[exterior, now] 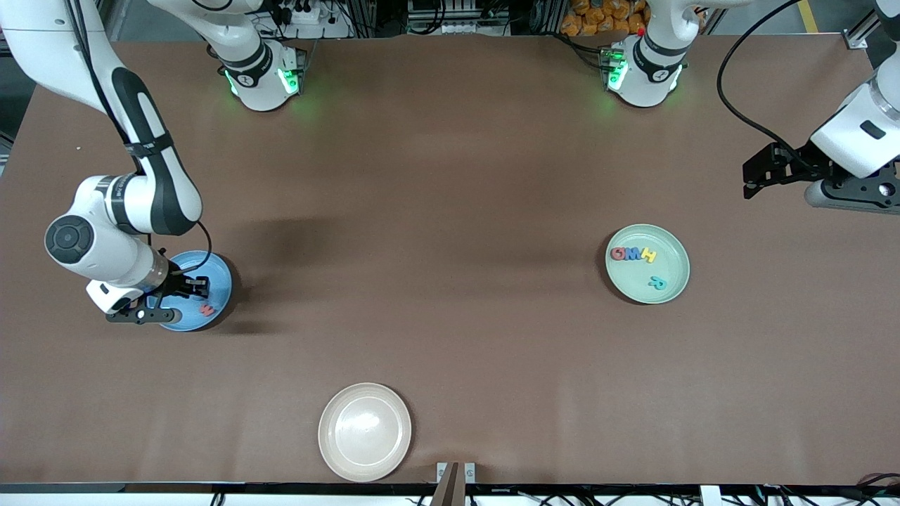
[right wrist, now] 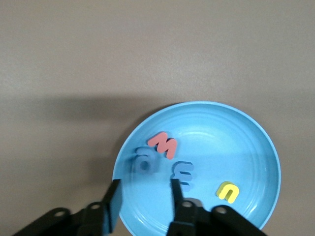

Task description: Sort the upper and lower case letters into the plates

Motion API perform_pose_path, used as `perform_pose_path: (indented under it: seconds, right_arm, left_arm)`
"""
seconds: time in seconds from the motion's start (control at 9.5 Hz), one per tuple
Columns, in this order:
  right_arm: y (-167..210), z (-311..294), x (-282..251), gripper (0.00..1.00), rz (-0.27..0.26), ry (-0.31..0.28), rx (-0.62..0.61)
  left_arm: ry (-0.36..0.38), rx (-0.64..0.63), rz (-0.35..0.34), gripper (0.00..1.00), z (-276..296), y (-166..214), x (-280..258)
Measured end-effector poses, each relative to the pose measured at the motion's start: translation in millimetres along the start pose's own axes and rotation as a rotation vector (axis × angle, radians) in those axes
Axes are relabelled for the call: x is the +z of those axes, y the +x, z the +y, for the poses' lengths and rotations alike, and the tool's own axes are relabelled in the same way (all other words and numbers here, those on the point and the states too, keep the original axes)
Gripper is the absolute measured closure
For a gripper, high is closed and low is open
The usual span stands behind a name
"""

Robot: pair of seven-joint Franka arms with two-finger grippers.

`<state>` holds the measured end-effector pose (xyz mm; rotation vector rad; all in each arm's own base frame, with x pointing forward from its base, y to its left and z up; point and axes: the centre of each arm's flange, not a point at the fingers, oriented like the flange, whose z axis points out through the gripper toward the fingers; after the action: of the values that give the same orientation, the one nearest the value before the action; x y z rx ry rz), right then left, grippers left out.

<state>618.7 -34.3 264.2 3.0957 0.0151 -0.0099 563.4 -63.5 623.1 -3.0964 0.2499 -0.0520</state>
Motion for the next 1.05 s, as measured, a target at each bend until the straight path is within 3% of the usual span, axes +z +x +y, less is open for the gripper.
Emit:
perform_pose_path:
  seconds: [0.32,0.84,1.05]
  right_arm:
    - [-6,-4,-70,0.00,-0.012,-0.004,-0.010]
    - [-44,-7,-323,0.00,0.025,-0.020,-0.062]
    - [-59,-8,-396,0.00,0.047,0.004,-0.061]
  left_arm:
    - [0.000,-0.002,0.000,0.00,-1,0,0]
    - [0.000,-0.004,0.000,0.00,-2,0,0]
    - [0.000,-0.004,0.001,0.00,-3,0,0]
